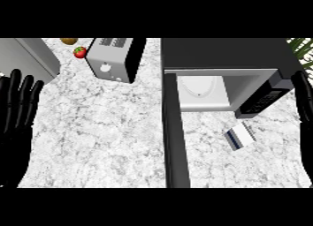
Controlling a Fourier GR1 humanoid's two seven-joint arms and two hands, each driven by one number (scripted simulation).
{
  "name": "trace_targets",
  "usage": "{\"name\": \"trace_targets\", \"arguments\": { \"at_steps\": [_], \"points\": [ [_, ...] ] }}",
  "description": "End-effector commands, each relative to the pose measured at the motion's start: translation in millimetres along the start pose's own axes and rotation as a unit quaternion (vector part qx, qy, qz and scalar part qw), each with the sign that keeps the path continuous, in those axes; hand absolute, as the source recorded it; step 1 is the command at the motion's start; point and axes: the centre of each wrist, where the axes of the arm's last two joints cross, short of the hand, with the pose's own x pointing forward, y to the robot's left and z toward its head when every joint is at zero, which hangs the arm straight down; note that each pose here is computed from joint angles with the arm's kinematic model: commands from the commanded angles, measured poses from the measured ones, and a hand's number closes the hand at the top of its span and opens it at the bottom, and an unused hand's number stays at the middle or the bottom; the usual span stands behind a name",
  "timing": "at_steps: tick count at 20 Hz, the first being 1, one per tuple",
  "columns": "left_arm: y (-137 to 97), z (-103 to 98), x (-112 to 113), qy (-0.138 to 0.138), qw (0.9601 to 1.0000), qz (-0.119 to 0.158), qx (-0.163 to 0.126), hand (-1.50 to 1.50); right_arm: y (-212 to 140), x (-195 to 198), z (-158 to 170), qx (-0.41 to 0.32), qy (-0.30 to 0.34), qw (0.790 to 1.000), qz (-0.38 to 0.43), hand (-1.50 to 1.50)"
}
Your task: Pick up the milk, place it into the microwave and close the microwave
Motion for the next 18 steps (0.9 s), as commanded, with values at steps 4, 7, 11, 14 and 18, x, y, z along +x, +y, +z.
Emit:
{"name": "trace_targets", "arguments": {
  "at_steps": [4,7,11,14,18],
  "points": [
    [1.4,3.5,-2.2,-0.005,1.0000,-0.004,0.000,-1.50,6.6,-21.2,-1.3,0.005,0.022,1.000,0.015,-1.50],
    [6.5,7.5,-19.3,0.075,0.9956,0.050,0.025,-1.50,28.3,-32.4,8.8,0.052,0.060,0.990,-0.116,-1.50],
    [1.1,30.8,-9.4,0.085,0.9942,0.058,0.033,-1.50,31.5,-32.3,31.5,0.049,0.065,0.988,-0.128,-1.50],
    [4.1,50.7,-13.7,0.087,0.9942,0.055,0.031,-1.50,29.2,-27.8,50.6,0.062,0.075,0.986,-0.136,-1.50],
    [13.0,68.4,2.7,0.094,0.9936,0.057,0.026,-1.50,35.7,-19.0,71.4,0.037,0.073,0.989,-0.121,-1.50]
  ]
}}
